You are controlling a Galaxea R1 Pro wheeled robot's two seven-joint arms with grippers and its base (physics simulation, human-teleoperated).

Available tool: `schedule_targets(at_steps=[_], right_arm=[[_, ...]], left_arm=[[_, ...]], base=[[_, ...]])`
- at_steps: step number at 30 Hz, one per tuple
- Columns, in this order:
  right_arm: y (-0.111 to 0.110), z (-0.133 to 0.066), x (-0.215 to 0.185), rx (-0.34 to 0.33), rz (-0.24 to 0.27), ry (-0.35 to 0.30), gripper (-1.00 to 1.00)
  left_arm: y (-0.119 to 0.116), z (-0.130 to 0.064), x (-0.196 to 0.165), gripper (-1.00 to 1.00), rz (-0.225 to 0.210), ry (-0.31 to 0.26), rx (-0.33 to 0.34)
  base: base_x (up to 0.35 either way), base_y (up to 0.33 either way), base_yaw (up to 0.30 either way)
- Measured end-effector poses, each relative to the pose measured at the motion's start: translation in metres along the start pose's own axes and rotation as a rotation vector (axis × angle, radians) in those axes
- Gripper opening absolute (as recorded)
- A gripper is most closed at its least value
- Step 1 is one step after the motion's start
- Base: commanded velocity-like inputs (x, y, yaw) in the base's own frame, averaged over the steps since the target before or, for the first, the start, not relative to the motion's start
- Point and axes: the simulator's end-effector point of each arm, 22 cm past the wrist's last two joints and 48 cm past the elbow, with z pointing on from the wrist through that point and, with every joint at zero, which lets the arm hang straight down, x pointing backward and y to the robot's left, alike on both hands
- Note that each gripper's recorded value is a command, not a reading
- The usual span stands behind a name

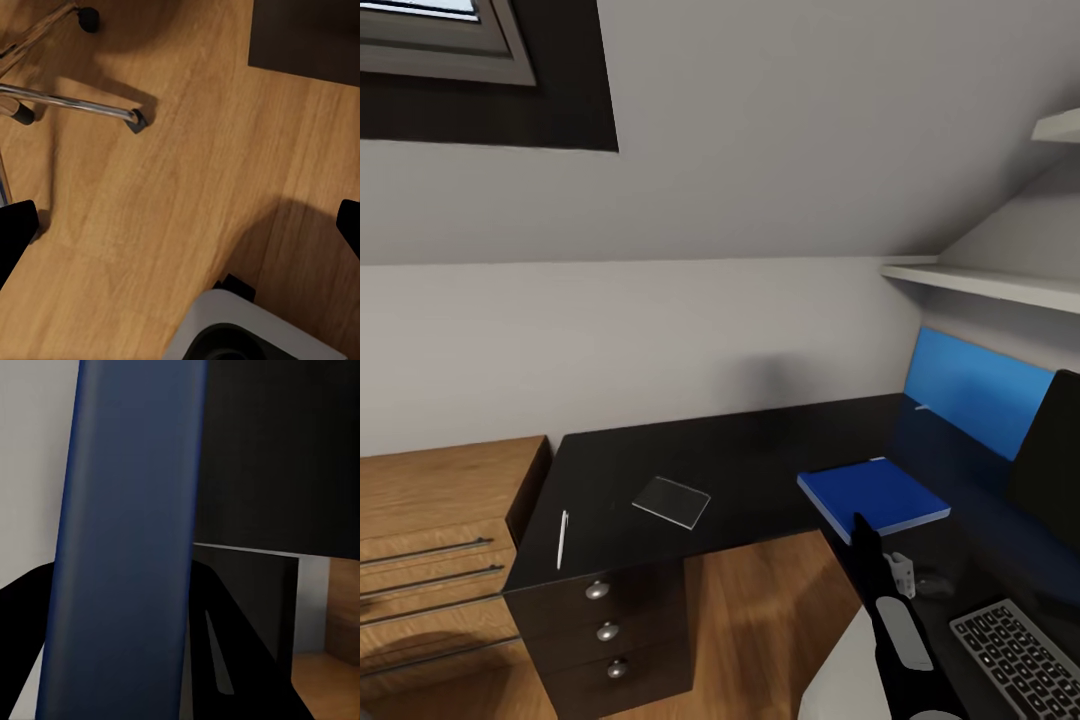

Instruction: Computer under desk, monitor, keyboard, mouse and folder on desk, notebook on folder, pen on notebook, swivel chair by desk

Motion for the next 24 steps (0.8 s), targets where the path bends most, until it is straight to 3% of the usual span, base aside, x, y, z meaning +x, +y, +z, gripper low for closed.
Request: schedule_targets(at_steps=[24], right_arm=[[-0.027,0.01,0.004,0.0,0.0,-0.006,-1.0]], left_arm=[[-0.006,0.024,0.015,1.0,-0.002,-0.005,0.0]], base=[[0.0,0.0,-0.009]])
